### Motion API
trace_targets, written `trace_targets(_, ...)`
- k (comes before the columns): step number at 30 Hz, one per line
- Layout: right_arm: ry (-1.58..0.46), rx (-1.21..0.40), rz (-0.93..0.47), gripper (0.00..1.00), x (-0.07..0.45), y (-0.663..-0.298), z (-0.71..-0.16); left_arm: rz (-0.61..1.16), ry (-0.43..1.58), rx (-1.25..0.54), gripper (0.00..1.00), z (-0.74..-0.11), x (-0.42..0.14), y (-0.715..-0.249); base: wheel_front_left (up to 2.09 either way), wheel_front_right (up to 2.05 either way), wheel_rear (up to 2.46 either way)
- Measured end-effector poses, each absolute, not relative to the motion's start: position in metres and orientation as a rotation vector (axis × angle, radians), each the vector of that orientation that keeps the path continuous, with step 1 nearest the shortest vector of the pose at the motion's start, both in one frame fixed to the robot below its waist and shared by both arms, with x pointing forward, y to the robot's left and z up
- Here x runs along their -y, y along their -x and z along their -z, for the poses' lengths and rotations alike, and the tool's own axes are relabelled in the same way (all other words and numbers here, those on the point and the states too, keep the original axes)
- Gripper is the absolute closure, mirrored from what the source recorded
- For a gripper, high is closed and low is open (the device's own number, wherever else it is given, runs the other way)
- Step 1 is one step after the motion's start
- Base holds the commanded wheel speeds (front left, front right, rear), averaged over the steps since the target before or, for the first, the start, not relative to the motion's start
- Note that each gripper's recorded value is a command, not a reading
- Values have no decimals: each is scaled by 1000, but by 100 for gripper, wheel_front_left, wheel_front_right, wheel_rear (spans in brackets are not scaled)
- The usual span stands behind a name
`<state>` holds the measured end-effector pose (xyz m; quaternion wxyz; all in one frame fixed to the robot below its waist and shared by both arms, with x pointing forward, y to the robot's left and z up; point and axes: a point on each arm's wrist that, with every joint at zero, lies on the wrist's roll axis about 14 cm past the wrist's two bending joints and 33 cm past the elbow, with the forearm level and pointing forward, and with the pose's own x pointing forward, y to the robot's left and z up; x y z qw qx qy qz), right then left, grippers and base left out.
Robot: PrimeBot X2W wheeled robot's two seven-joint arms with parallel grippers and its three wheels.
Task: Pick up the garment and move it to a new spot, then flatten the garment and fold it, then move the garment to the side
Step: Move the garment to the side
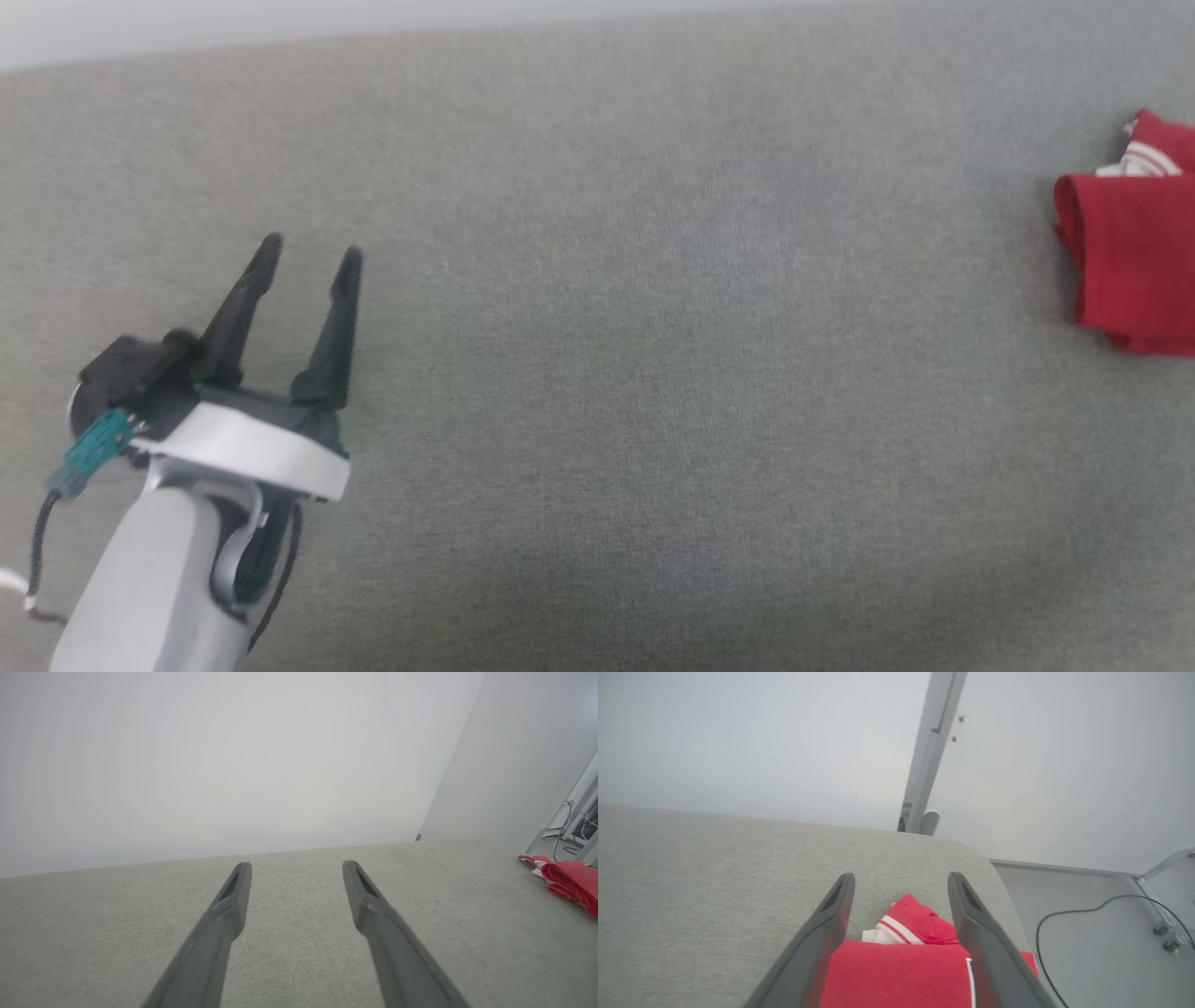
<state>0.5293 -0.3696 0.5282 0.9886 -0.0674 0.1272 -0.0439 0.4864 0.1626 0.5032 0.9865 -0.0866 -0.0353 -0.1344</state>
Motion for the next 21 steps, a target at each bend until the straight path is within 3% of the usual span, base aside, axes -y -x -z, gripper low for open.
trace_targets(21, 71, 14, -194, 0, 239, -487, -548, 5, 113, 130, 0, -529, -252, -399, 0, 0, 0)
